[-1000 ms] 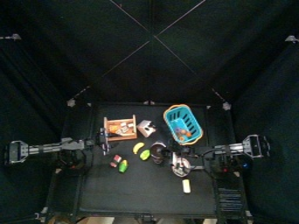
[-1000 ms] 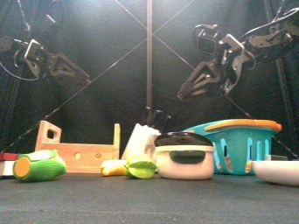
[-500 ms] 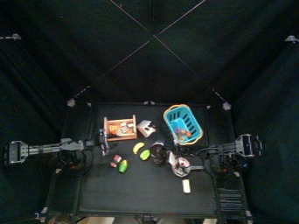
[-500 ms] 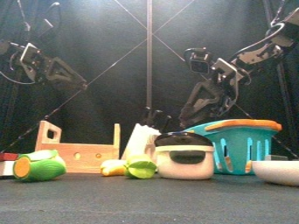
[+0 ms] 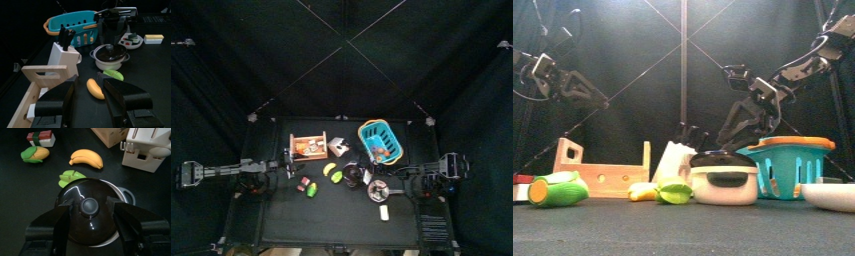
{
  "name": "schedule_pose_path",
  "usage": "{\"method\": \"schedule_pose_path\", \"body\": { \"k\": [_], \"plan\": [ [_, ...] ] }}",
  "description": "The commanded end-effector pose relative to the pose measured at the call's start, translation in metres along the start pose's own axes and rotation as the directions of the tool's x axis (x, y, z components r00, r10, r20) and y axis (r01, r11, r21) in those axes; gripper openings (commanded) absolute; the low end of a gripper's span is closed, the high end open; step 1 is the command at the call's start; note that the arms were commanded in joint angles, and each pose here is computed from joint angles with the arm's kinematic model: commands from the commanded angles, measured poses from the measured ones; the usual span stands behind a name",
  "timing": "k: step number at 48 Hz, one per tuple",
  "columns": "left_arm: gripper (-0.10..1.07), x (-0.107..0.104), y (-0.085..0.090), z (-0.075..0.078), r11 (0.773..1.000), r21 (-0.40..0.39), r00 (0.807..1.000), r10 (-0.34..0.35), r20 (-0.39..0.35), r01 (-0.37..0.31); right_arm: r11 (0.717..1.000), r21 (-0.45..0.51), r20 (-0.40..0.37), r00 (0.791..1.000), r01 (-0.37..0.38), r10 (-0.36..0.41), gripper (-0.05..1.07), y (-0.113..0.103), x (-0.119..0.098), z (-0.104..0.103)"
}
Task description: Grab pot lid
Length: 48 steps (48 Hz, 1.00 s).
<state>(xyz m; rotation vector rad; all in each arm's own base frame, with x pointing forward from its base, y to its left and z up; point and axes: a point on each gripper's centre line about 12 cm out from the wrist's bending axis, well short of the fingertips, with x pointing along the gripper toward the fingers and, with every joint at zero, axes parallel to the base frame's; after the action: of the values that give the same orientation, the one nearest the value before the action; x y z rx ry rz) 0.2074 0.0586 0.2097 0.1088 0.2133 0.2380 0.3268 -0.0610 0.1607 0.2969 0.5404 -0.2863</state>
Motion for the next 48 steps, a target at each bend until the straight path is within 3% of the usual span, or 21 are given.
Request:
{"method": "schedule_pose_path", "body": {
  "k": [1,30,48],
  "plan": [
    [0.77,0.001,0.001,0.005,1.000,-0.001,1.000,0.002,0.017,-0.002,1.000,-0.001,0.035,0.999,-0.005,0.005,0.91,0.002,0.001,0.013],
    [0.77,0.000,0.001,0.000,1.000,-0.004,1.000,0.005,0.004,-0.005,0.999,-0.036,-0.060,0.998,-0.008,0.005,0.89,0.004,0.011,0.006],
    [0.77,0.000,0.001,0.000,1.000,-0.011,1.000,0.006,0.004,-0.006,1.000,-0.031,-0.054,0.999,-0.004,0.002,0.68,0.002,0.011,0.008]
  ]
}}
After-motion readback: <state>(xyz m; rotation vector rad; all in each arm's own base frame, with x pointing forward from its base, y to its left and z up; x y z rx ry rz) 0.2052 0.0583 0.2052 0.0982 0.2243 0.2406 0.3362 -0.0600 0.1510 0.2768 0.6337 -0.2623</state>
